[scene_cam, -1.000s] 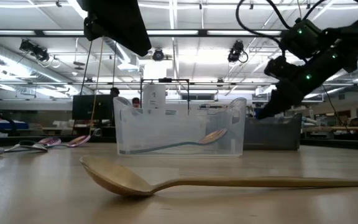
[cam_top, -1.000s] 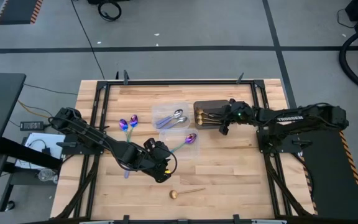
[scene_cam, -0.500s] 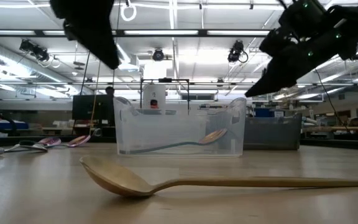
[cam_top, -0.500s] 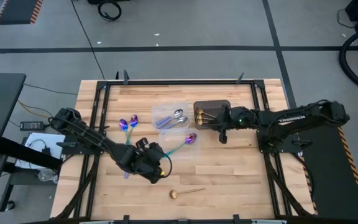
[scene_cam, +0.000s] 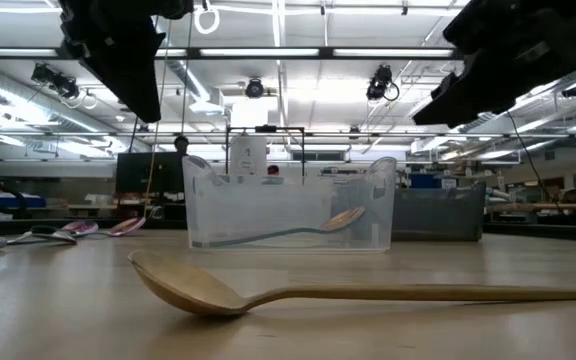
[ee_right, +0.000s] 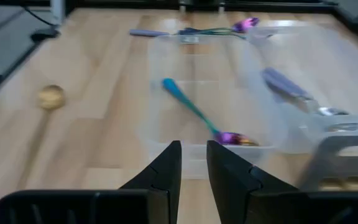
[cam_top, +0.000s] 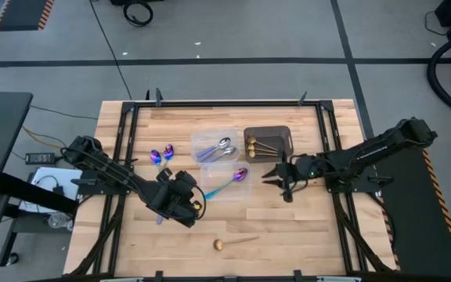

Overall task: Sort silverware by color (type)
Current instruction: Put the purple spoon into the bottom transparent bin

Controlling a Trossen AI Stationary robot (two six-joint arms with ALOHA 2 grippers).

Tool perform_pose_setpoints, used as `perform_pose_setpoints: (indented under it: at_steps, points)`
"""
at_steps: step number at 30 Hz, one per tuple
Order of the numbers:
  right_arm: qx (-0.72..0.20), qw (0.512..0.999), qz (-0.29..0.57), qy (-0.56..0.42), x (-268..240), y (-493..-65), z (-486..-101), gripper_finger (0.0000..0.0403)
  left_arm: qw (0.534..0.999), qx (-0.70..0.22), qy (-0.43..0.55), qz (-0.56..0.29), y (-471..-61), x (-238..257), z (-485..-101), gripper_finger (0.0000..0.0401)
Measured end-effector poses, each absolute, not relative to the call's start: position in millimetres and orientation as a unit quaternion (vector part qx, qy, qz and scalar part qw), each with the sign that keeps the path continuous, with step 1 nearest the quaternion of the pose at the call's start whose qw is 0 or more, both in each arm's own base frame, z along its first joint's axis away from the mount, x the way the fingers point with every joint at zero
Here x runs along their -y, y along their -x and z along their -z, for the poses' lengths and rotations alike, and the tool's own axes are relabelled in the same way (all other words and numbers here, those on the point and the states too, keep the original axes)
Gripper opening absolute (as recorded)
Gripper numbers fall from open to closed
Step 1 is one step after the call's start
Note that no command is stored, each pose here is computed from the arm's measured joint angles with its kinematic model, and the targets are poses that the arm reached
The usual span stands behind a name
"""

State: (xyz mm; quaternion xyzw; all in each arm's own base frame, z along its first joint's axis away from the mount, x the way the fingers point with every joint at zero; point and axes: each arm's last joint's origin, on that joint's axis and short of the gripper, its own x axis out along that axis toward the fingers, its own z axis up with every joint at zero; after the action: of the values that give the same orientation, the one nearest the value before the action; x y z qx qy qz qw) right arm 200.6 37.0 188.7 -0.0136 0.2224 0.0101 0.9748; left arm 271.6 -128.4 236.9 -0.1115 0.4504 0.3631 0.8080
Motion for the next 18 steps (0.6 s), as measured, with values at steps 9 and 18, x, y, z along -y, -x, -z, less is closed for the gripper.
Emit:
perform_pose_setpoints:
  at_steps: [9, 18]
  points:
    - [-0.219, 0.973, -0.073, -0.026, -75.6, -192.6, -187.4, 0.0086, 0.799, -0.408, 0.191, -0.397, -266.3, 141.3, -235.1, 0.0078]
    - [-0.195, 0.977, -0.090, -0.015, -110.3, -189.0, -180.8, 0.0086, 0.745, -0.419, 0.198, -0.480, -266.1, 144.9, -205.4, 0.0078]
